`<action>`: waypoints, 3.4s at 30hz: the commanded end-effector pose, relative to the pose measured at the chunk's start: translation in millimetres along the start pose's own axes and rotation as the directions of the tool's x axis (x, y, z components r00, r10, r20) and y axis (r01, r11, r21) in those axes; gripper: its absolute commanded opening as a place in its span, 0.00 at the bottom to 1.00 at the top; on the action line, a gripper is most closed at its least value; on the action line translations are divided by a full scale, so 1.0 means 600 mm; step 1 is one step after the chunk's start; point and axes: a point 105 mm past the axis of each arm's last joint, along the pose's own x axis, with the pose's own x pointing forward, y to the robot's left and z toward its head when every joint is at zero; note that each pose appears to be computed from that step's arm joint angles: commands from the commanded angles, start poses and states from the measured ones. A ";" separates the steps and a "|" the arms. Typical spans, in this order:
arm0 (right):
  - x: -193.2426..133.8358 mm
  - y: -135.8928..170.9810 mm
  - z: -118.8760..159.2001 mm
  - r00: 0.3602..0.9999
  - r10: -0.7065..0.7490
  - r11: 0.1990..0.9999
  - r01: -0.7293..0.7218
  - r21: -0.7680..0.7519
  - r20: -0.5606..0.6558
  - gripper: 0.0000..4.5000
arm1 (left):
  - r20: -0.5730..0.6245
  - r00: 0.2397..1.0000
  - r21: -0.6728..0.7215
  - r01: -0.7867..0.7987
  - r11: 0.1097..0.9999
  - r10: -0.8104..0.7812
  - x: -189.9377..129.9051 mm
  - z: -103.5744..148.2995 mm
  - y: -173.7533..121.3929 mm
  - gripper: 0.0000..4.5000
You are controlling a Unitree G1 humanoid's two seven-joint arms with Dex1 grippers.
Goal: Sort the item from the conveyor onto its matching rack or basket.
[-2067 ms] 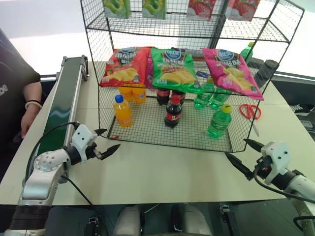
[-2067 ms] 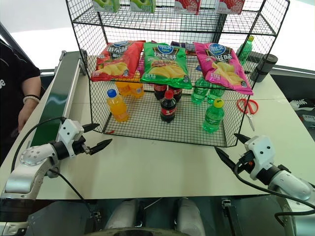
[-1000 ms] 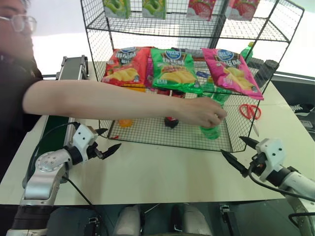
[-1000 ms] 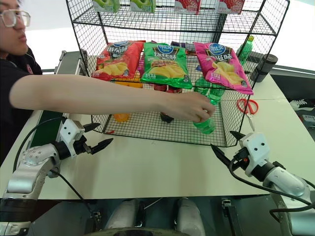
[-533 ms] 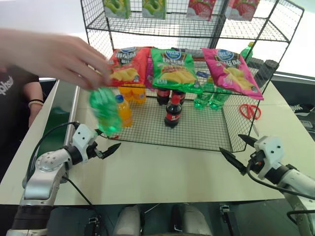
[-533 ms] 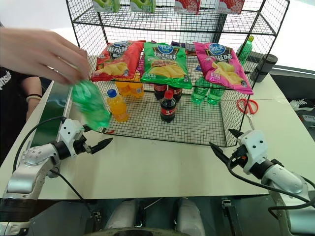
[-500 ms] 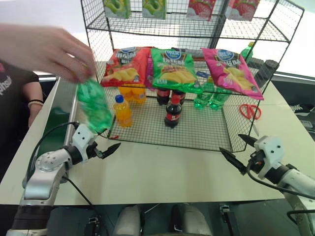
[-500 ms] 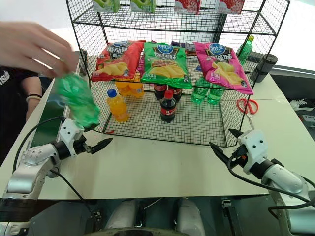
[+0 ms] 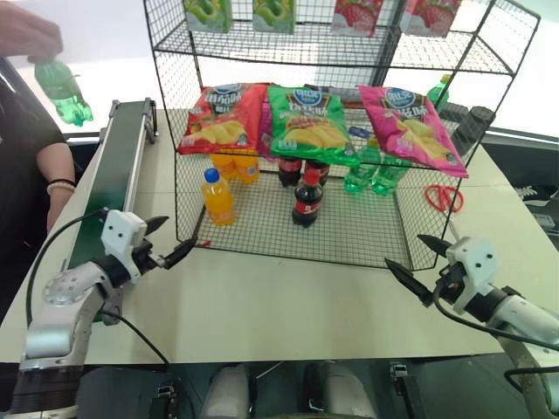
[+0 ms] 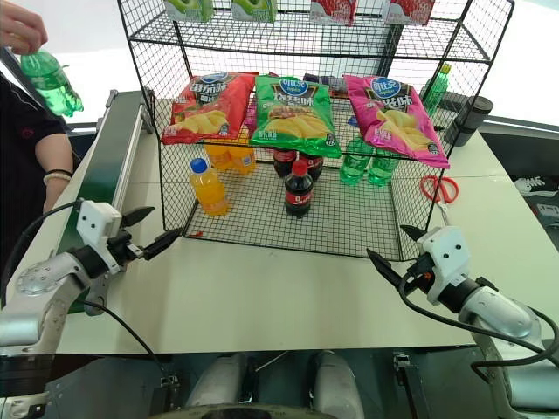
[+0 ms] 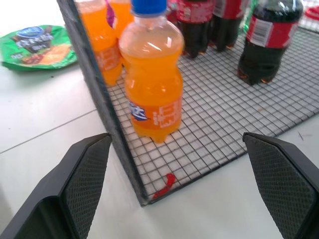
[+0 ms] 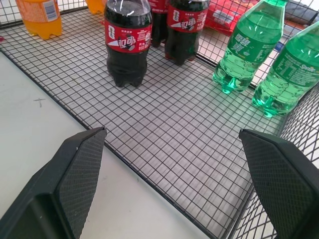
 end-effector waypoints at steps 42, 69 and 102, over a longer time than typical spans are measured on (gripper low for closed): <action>0.009 0.043 0.045 0.995 0.083 0.996 -0.081 -0.028 0.058 0.99 | 0.056 0.795 -0.118 -0.595 0.795 0.604 -0.123 0.002 0.140 1.00; 0.031 0.080 0.060 0.981 0.181 0.982 -0.177 -0.061 0.075 0.99 | 0.055 0.715 -0.163 -0.682 0.713 0.697 -0.133 -0.019 0.164 1.00; 0.032 0.089 0.023 0.978 0.192 0.980 -0.187 -0.065 0.083 0.99 | 0.098 0.681 -0.185 -0.704 0.686 0.725 -0.121 -0.042 0.176 1.00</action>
